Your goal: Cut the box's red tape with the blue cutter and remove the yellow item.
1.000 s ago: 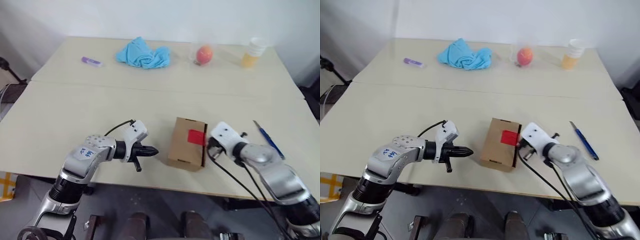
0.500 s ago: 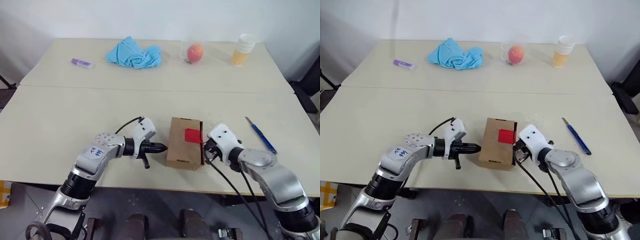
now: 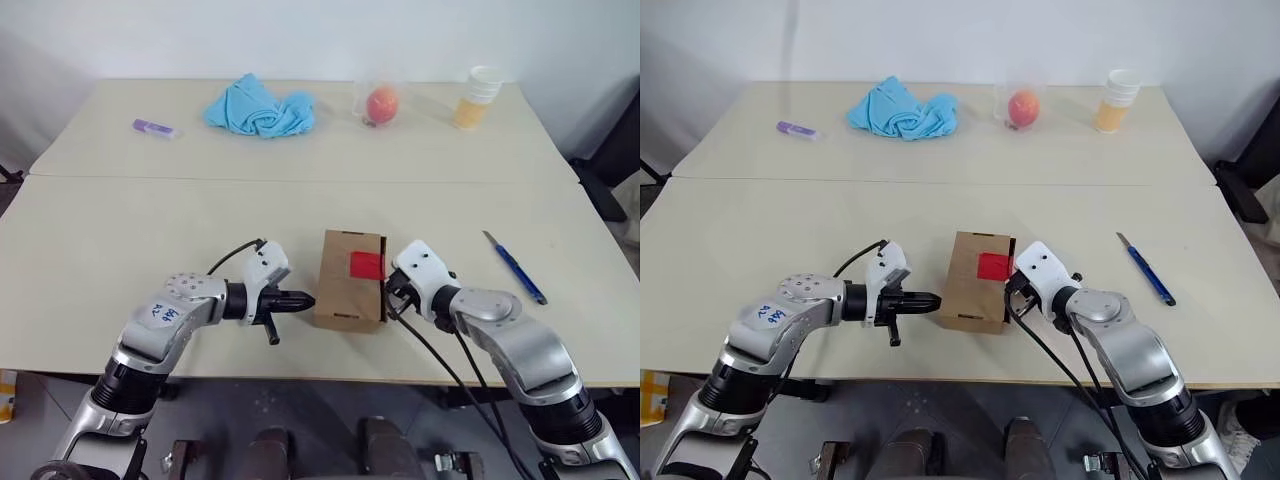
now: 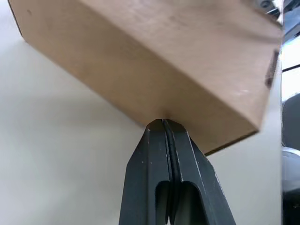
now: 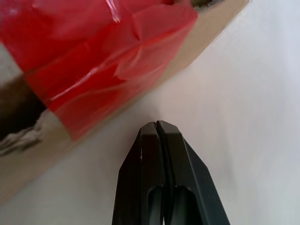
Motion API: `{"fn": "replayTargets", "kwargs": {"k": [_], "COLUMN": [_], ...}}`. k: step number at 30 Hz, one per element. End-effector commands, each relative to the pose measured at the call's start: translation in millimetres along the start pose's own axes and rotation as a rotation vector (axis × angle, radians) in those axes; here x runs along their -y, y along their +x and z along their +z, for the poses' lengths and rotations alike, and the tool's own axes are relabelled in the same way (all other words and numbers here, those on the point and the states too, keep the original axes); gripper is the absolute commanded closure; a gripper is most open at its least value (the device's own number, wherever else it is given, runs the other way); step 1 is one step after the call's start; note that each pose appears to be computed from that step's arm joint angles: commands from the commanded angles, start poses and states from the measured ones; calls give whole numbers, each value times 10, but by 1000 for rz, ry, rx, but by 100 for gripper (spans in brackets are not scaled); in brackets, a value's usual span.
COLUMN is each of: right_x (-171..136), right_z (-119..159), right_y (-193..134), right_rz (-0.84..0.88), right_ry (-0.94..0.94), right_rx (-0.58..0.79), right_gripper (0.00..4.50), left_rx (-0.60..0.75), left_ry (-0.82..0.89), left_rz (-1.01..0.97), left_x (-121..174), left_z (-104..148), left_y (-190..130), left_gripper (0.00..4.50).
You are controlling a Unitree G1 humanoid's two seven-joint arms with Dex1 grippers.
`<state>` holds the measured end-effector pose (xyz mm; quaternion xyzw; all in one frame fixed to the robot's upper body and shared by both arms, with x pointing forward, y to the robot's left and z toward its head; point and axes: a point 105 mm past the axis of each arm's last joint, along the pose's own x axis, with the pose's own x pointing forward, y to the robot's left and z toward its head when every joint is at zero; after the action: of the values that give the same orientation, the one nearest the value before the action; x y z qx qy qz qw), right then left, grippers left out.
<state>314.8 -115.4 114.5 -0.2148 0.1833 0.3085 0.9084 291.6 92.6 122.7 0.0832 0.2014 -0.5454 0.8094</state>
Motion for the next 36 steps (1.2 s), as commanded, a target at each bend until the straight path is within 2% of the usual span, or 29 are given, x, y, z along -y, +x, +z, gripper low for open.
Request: {"fn": "replayTargets", "kwargs": {"k": [1, 8, 11, 14, 17, 22, 28, 32, 36], "right_x": [-213, -176, -61, 38, 103, 102, 103, 114, 186], "right_z": [-15, -127, -184, -198, -92, 149, 339, 304, 238], "right_y": [76, -19, -214, -431, -681, -700, -564, -489, -509], "right_rz": [115, 120, 96, 98, 145, 198, 177, 122, 84], "right_ry": [-7, 15, 31, 140, 303, 478, 536, 541, 547], "right_rx": [17, -18, -39, -44, -38, 58, 133, 97, 70], "right_gripper": [446, 446, 446, 446, 389, 219, 6, 2, 2], "left_rx": [41, -2, -56, -68, -6, 77, 69, 58, 49], "left_ry": [31, 8, 40, 44, 89, 222, 322, 336, 341], "left_rz": [-84, -89, -58, -85, -161, -208, -272, -247, -250], "left_x": [194, 195, 59, -26, -92, -186, -131, -151, -135], "left_z": [99, -2, -55, 12, 320, 680, 697, 642, 617], "left_y": [-16, -53, -206, -398, -511, -270, 84, 288, 361], "left_gripper": [450, 450, 450, 450, 450, 450, 450, 450, 450]}}
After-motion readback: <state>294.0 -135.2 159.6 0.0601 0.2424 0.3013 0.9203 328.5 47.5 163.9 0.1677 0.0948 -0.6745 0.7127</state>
